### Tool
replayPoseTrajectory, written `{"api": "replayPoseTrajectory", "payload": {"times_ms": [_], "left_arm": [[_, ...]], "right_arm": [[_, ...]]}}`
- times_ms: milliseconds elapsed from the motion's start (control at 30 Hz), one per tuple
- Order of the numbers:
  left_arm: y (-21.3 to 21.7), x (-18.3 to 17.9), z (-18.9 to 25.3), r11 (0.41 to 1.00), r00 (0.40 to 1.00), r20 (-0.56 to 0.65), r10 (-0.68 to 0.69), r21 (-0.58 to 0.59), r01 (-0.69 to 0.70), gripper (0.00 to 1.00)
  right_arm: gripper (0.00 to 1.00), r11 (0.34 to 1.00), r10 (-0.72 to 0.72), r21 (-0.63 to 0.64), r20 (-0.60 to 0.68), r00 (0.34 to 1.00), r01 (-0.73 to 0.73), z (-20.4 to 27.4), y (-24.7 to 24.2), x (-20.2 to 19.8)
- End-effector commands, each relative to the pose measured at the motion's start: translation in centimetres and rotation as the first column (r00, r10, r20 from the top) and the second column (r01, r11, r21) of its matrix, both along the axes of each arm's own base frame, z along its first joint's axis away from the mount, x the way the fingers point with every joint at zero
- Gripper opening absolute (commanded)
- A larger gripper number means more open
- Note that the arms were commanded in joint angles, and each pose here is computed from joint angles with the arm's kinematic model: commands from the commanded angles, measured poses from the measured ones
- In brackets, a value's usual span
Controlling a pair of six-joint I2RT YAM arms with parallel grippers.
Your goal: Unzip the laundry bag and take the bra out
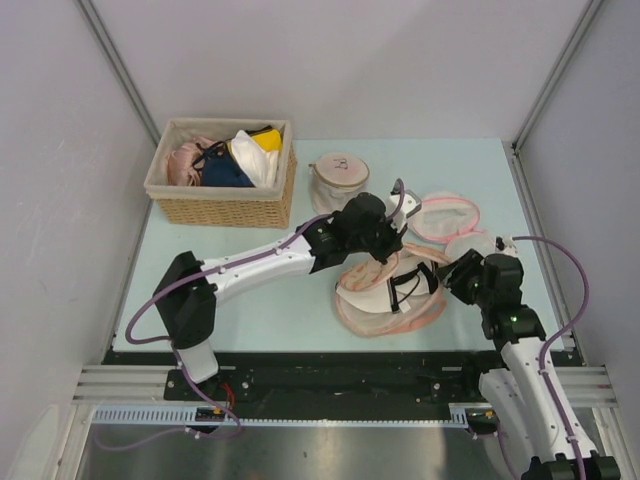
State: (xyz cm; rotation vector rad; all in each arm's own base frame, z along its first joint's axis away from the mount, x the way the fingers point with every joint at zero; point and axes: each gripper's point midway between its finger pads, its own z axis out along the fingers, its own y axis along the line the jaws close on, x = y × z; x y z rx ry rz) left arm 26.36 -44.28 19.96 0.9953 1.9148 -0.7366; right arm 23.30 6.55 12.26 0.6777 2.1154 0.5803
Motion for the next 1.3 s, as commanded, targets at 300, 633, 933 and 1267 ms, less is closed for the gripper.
{"api": "replayPoseTrajectory", "payload": {"times_ms": [300,633,933,1267], "left_arm": [[-1.0,0.5,2.1,0.997,0.999,0.004,-0.035,-0.067,0.035,0.00],[-0.9,0.5,2.4,0.996,0.999,-0.002,-0.036,-0.075,0.036,0.00],[-0.7,0.4,2.8,0.996,0.999,0.005,-0.035,-0.078,0.035,0.00],[0.1,0.6,1.4,0.999,1.000,-0.001,-0.008,-0.046,0.008,0.01]], "right_arm": [[0.53,0.990,-0.136,-0.019,0.136,0.981,0.140,3.1,-1.2,0.2],[0.53,0.997,-0.013,-0.073,-0.071,0.997,0.008,-2.1,0.9,1.4],[0.55,0.996,0.056,-0.055,-0.128,0.990,-0.063,-4.7,2.3,2.5],[0.00,0.991,0.131,0.033,-0.021,0.991,-0.130,-2.1,4.3,2.7]]}}
